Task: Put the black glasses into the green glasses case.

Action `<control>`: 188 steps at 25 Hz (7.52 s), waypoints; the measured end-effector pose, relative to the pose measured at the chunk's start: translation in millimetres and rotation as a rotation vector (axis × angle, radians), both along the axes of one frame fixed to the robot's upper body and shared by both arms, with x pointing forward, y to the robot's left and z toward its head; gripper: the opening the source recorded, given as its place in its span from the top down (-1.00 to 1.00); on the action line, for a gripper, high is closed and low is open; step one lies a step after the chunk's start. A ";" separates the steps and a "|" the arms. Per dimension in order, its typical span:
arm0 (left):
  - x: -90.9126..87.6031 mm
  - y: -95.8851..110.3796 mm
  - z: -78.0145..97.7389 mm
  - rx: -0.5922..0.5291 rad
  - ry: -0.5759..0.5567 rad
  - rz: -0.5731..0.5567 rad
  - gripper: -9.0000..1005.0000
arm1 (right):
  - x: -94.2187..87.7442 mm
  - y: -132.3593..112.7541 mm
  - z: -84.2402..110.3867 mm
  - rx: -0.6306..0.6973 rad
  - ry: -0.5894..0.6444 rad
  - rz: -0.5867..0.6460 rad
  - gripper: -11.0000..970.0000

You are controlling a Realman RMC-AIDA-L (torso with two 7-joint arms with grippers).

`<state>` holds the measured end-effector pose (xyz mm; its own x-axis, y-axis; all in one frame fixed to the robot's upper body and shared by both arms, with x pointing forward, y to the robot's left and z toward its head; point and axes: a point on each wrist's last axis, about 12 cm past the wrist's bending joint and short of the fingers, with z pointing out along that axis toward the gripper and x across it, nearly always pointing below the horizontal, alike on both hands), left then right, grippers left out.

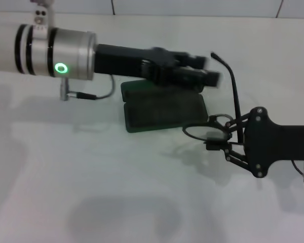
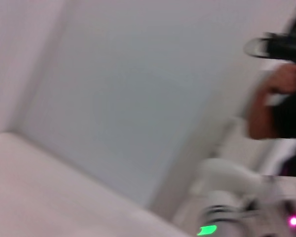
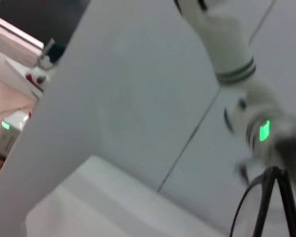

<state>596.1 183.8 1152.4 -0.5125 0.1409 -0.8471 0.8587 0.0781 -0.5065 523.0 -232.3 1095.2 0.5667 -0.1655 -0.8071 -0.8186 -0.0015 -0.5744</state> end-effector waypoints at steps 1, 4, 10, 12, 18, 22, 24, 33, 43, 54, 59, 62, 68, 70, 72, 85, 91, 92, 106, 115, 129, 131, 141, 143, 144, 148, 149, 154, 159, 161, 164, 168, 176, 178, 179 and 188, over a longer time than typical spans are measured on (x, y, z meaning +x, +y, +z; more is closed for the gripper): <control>4.4 8.0 -8.7 0.043 0.004 0.077 -0.77 | -1.6 0.0 2.3 0.021 -0.015 0.011 0.75; 9.2 18.7 -23.3 0.115 0.007 0.180 -0.77 | -9.0 -0.3 11.4 0.100 -0.042 0.064 0.75; 14.3 3.3 -40.9 0.193 -0.020 0.251 -0.77 | -24.7 2.9 19.6 0.200 -0.048 0.183 0.75; 12.1 -9.5 -40.9 0.173 -0.048 0.213 -0.77 | -26.0 11.1 16.9 0.199 -0.015 0.218 0.75; 4.6 -30.8 -34.2 0.076 -0.127 0.116 -0.77 | -11.1 32.0 1.1 0.131 0.144 0.155 0.75; -2.3 -29.5 -29.7 0.015 -0.187 0.067 -0.77 | -6.9 30.8 -5.0 0.137 0.184 0.080 0.75; -5.7 -26.3 -28.4 -0.009 -0.211 0.050 -0.77 | -5.7 29.4 -6.4 0.139 0.186 0.054 0.75; -8.9 -22.1 -25.7 -0.033 -0.252 0.023 -0.77 | -4.8 26.3 -8.3 0.139 0.193 0.022 0.75; -10.0 -21.0 -26.7 -0.024 -0.252 0.012 -0.77 | -3.2 26.0 -9.1 0.132 0.192 0.009 0.76; 2.1 42.6 -28.0 -0.152 -0.351 0.481 -0.77 | 18.3 24.8 -24.5 -0.030 0.018 -0.214 0.75; 0.8 63.5 -29.3 -0.157 -0.351 0.560 -0.77 | 26.7 52.7 -23.6 -0.212 -0.137 -0.302 0.74; 0.0 65.3 -30.2 -0.155 -0.349 0.566 -0.77 | 26.1 70.5 -25.7 -0.297 -0.201 -0.330 0.73; 2.4 64.1 -30.6 -0.140 -0.352 0.571 -0.77 | 27.1 85.2 -26.6 -0.357 -0.251 -0.348 0.71; 2.9 63.3 -31.0 -0.135 -0.352 0.571 -0.77 | 30.5 88.2 -25.5 -0.376 -0.268 -0.372 0.70; 3.1 63.0 -31.1 -0.132 -0.354 0.570 -0.77 | 31.8 94.2 -24.4 -0.379 -0.271 -0.377 0.69; 1.1 62.4 -34.0 -0.125 -0.367 0.572 -0.77 | 34.9 108.7 -26.1 -0.391 -0.256 -0.392 0.59; -0.4 65.2 -35.7 -0.115 -0.365 0.574 -0.77 | 28.6 105.6 -29.0 -0.364 -0.215 -0.400 0.46; -0.5 65.2 -35.9 -0.114 -0.364 0.572 -0.77 | 27.0 104.0 -30.4 -0.362 -0.204 -0.406 0.44; -1.8 64.5 -37.8 -0.102 -0.359 0.560 -0.77 | 27.4 89.9 -21.8 -0.218 -0.024 -0.396 0.41; -2.7 62.5 -38.8 -0.106 -0.354 0.558 -0.77 | 41.2 98.3 -22.7 -0.262 0.022 -0.429 0.41; 1.4 58.9 -38.2 -0.099 -0.349 0.564 -0.77 | 36.7 97.8 -28.5 -0.293 0.150 -0.388 0.41; 1.3 60.0 -38.4 -0.097 -0.347 0.567 -0.77 | 33.9 95.6 -29.0 -0.284 0.163 -0.382 0.41; 5.9 54.6 -34.3 -0.099 -0.358 0.558 -0.77 | 23.8 80.8 -22.1 -0.209 0.233 -0.289 0.40; 7.3 52.6 -33.3 -0.100 -0.358 0.556 -0.77 | 25.4 82.8 -24.0 -0.236 0.249 -0.280 0.40; 7.7 51.4 -33.0 -0.101 -0.358 0.554 -0.77 | 26.9 83.6 -25.2 -0.249 0.254 -0.283 0.40; 7.2 49.2 -33.6 -0.104 -0.356 0.551 -0.77 | 38.5 86.3 -31.1 -0.298 0.272 -0.326 0.40; 7.1 48.5 -33.7 -0.105 -0.356 0.550 -0.77 | 39.8 85.9 -31.7 -0.298 0.277 -0.335 0.40; 7.0 47.4 -33.9 -0.105 -0.359 0.548 -0.77 | 43.6 83.7 -32.5 -0.296 0.278 -0.372 0.40; 7.0 47.4 -33.9 -0.104 -0.361 0.548 -0.77 | 46.8 82.0 -30.9 -0.273 0.285 -0.402 0.40; 6.9 47.2 -34.0 -0.105 -0.361 0.548 -0.77 | 48.5 80.5 -29.4 -0.261 0.287 -0.413 0.40; 6.7 46.8 -34.1 -0.105 -0.359 0.547 -0.77 | 47.6 79.5 -28.2 -0.249 0.296 -0.404 0.40; 7.1 48.2 -33.6 -0.106 -0.355 0.550 -0.77 | 40.4 70.1 -19.8 -0.179 0.337 -0.336 0.40; 6.5 53.3 -34.2 -0.096 -0.362 0.560 -0.77 | 54.1 47.5 2.6 -0.176 0.515 -0.293 0.39; 6.3 54.5 -35.2 -0.090 -0.361 0.565 -0.77 | 58.2 53.8 1.8 -0.232 0.559 -0.286 0.39; 6.3 54.6 -35.3 -0.089 -0.362 0.565 -0.77 | 60.4 57.4 0.1 -0.272 0.586 -0.287 0.39; 7.0 55.6 -35.6 -0.080 -0.366 0.569 -0.77 | 70.7 84.3 -3.2 -0.454 0.660 -0.290 0.39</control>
